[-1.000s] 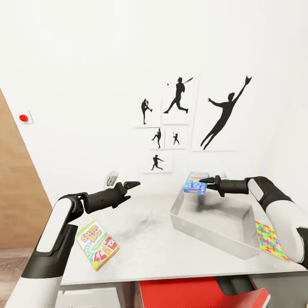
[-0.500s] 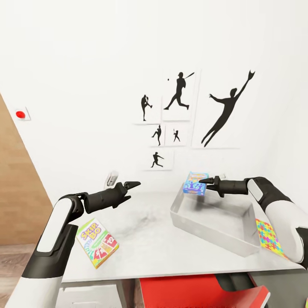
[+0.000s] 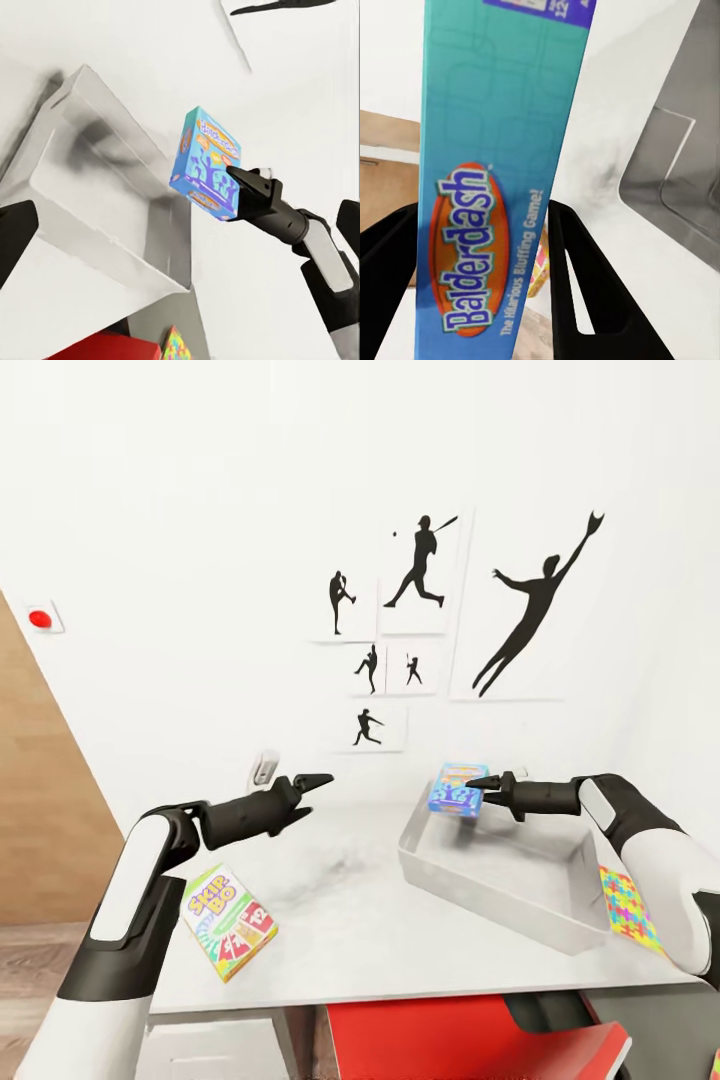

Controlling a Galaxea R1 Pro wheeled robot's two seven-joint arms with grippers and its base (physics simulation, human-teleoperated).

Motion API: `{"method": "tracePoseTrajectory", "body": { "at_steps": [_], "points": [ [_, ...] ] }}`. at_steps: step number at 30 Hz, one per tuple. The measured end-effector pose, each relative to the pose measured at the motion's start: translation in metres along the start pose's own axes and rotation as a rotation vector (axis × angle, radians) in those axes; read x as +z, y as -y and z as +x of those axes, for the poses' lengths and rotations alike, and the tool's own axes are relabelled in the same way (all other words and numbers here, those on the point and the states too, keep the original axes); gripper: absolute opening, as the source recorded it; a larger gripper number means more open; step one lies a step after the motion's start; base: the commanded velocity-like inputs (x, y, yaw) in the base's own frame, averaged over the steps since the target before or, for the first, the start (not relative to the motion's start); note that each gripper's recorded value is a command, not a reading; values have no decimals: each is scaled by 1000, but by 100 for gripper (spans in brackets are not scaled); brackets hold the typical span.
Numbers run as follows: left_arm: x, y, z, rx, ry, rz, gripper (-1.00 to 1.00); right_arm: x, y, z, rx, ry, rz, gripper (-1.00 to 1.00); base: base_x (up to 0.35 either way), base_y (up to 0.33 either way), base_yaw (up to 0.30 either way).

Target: Put all the toys in the child's room - the three board games (two on the bed and one on the table), the two jigsaw puzzles on the table, and the tennis ball on the table - inside the toy box on the table in the child's room.

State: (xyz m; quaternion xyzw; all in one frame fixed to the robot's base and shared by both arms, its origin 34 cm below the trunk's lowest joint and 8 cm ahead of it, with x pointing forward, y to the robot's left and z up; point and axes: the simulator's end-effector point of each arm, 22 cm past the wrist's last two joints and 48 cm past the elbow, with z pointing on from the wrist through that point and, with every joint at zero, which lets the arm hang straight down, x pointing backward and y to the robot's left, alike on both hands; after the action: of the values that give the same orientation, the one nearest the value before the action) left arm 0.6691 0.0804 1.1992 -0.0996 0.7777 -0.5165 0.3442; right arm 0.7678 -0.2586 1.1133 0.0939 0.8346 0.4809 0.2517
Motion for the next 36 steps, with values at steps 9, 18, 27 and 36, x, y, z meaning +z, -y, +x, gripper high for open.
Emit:
{"method": "tracePoseTrajectory", "body": {
  "at_steps": [9, 18, 27, 36],
  "points": [
    [7, 43, -15, 19, 5, 110, 100, 6, 8, 3, 13, -10, 5, -100, 0, 0, 0],
    [12, 57, -13, -5, -15, 169, 100, 10, 17, 5, 25, -17, 10, -100, 0, 0, 0],
    [17, 53, -12, -21, -25, 175, 100, 15, 26, 7, 36, -24, 16, -100, 0, 0, 0],
    [22, 45, -10, -32, -32, 165, 100, 18, 35, 9, 48, -30, 24, -100, 0, 0, 0]
  ]
}}
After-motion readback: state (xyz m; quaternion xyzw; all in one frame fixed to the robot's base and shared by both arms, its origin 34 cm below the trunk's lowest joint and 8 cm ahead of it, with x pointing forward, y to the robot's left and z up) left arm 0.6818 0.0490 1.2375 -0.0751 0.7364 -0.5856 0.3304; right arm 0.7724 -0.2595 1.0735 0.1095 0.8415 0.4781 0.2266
